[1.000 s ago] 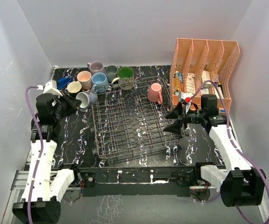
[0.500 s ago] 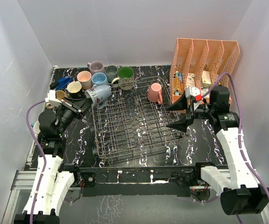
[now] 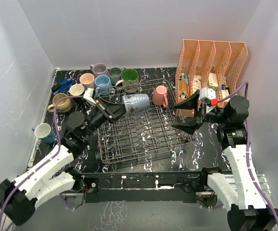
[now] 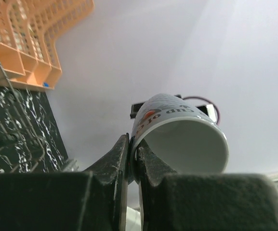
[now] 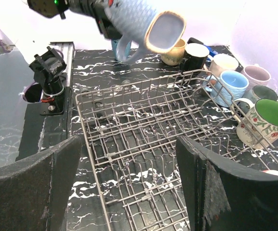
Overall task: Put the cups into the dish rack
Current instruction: Turn the cup upside down in the dish rack.
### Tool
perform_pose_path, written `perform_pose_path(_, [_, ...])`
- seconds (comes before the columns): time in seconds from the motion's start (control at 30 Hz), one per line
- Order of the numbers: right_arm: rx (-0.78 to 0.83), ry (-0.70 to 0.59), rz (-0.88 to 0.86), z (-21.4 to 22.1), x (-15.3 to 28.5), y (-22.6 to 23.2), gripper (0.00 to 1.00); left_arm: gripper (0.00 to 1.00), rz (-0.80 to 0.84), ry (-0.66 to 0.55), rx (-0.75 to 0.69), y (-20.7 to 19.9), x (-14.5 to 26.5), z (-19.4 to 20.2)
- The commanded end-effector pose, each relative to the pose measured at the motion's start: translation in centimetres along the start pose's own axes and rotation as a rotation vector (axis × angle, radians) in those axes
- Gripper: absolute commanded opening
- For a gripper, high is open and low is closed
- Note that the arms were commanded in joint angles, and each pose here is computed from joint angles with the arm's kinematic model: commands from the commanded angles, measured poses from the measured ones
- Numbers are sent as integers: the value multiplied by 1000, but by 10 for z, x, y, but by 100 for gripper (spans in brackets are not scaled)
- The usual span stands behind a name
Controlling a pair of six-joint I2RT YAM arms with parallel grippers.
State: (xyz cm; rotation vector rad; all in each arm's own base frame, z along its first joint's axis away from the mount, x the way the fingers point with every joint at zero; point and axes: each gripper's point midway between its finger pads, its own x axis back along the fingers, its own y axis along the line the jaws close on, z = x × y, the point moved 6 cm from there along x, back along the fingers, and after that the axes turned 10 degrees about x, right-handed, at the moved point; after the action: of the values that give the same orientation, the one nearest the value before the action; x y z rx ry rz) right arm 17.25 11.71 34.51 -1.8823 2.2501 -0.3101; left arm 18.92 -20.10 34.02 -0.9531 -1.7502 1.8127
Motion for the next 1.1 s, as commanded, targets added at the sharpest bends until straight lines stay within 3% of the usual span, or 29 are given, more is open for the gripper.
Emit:
perform_pose_path(0.0, [15,-54,56,-20,-1,-1,81,0,275,25,-54,-45,-19,24])
perform_pose_path(0.33, [-204,-252,188,-43,-3,8,78,0,485,141,-22,-76,-48,62])
perform_pose_path(0.77, [-190,-301,131,-59,-10,8,77,0,593,232,34,-84,-64,89])
perform_pose_path(1.07, [-166,-307,66,-63,-18,12,73,0,583,266,30,-82,-75,102])
